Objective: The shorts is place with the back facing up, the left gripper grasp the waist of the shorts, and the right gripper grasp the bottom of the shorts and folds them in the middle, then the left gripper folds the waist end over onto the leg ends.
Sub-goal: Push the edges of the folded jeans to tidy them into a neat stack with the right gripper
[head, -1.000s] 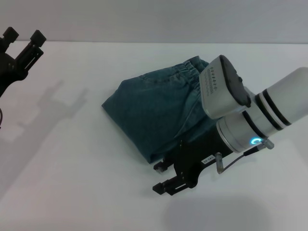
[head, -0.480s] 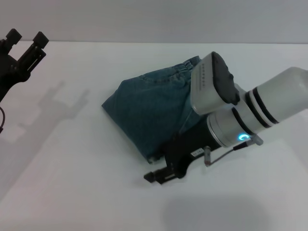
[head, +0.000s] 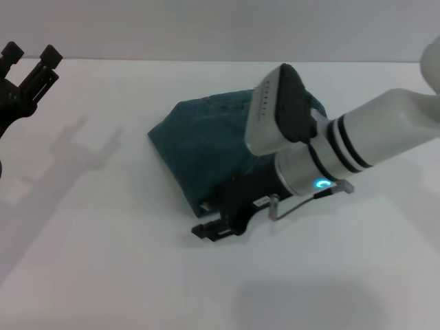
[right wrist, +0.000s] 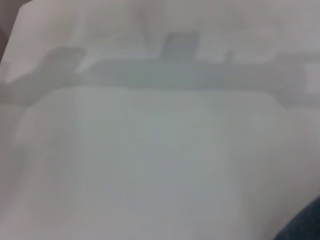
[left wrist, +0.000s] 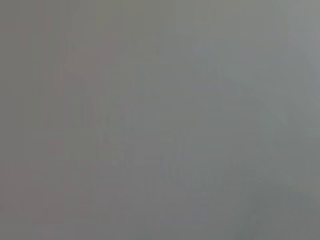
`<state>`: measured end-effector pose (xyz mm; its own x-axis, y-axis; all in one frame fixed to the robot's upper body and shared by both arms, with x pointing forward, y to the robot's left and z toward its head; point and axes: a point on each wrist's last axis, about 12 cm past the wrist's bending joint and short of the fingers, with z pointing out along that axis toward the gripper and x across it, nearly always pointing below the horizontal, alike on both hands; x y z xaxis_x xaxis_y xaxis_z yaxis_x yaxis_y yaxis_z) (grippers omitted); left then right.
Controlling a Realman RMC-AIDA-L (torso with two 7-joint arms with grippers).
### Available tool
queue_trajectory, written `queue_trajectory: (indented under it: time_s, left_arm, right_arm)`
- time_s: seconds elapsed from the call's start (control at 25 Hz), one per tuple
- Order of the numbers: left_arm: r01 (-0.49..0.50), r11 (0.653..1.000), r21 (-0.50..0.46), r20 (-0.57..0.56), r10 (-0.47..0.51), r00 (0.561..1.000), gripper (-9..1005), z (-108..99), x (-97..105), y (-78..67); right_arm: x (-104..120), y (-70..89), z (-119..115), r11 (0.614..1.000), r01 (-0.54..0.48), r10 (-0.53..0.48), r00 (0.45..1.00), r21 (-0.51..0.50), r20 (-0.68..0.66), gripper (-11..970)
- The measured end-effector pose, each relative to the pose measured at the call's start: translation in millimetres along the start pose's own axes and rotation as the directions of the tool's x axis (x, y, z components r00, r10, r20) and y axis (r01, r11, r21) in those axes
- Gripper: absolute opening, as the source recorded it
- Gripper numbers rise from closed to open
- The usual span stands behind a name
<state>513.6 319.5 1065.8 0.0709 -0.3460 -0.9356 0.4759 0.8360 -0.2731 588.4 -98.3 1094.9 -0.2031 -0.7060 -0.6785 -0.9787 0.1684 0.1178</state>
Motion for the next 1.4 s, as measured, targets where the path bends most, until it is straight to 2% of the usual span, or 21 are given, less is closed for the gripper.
queue_trajectory:
  time_s: [0.2,0.76,1.0,1.2,1.4]
  left_arm:
    - [0.002,1.000,-0.006,-0.003,-0.002,1.000,846,-1.6,1.1,0.3]
    - [0.008,1.000,-0.016,-0.005,-0.008,1.000,845,-8.1,3.3,0.2]
    - [0.009,1.000,-0.013,-0.003,-0.009,1.000,845,-8.2,3.3,-0.4]
    - [0.010,1.000,-0.018,0.003,-0.010,1.000,845,-8.3,2.7,0.1]
    - [0.010,1.000,-0.020,0.011,-0.010,1.000,845,-6.8,1.5,0.6]
  right_arm:
    - [-14.1,-3.7,4.4,0.998,0.050,-0.050,0.999,0.049,0.009,530]
    - [-26.3,-20.6,1.6,0.972,0.072,-0.095,0.991,0.223,0.095,530]
    - [-23.0,-12.3,1.0,0.980,0.101,-0.124,0.984,0.173,0.128,531]
    - [-13.6,2.1,-2.7,0.979,0.157,-0.175,0.974,0.129,0.146,531]
    - [-3.2,11.3,-17.7,0.961,0.189,-0.238,0.937,0.204,0.256,531]
